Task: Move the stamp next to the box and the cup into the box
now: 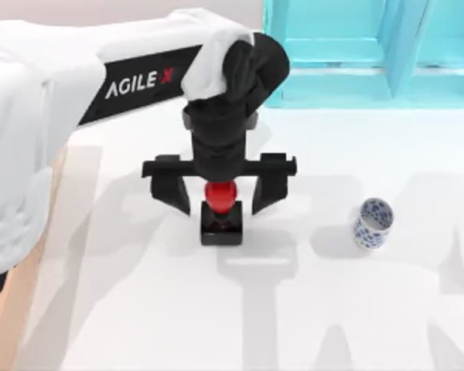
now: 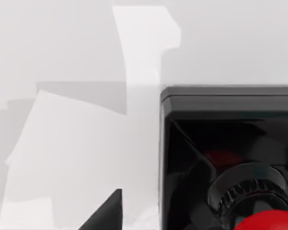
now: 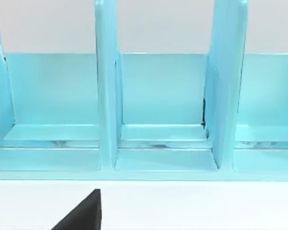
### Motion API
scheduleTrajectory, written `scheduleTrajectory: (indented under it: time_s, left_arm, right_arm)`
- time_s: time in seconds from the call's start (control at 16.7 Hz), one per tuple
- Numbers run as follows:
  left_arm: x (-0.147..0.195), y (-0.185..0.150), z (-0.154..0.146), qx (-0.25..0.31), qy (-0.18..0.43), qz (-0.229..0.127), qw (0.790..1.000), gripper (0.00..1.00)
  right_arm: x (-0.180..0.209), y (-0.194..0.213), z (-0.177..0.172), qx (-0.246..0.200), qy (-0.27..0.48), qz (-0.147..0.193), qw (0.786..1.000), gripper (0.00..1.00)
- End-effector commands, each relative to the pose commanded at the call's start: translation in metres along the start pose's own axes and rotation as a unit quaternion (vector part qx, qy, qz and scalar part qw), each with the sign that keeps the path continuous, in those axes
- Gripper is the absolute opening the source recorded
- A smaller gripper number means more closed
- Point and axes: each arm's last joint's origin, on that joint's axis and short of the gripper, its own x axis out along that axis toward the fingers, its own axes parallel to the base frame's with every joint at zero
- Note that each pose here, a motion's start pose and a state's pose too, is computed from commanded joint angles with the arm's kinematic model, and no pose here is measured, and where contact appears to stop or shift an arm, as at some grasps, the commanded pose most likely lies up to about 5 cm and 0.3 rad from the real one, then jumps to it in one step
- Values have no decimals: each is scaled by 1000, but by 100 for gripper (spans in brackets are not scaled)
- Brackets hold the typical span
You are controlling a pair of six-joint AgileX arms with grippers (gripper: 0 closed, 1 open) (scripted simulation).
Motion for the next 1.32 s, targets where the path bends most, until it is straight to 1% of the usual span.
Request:
scheduleTrajectory:
  time_s: [0.54,0.6,1.14,1.32]
  left_arm:
    - [0,0,0,0,0,0,1000,2]
    - [0,0,0,0,0,0,1000,0]
    - [-2,1,0,0,-1,-1,1000,0]
    - [-24,22,4,4,2,1,1000,0]
  right_arm:
    - [0,0,0,0,0,0,1000,100]
    - [0,0,0,0,0,0,1000,100]
    - [0,0,0,0,0,0,1000,100]
    - [0,0,0,0,0,0,1000,100]
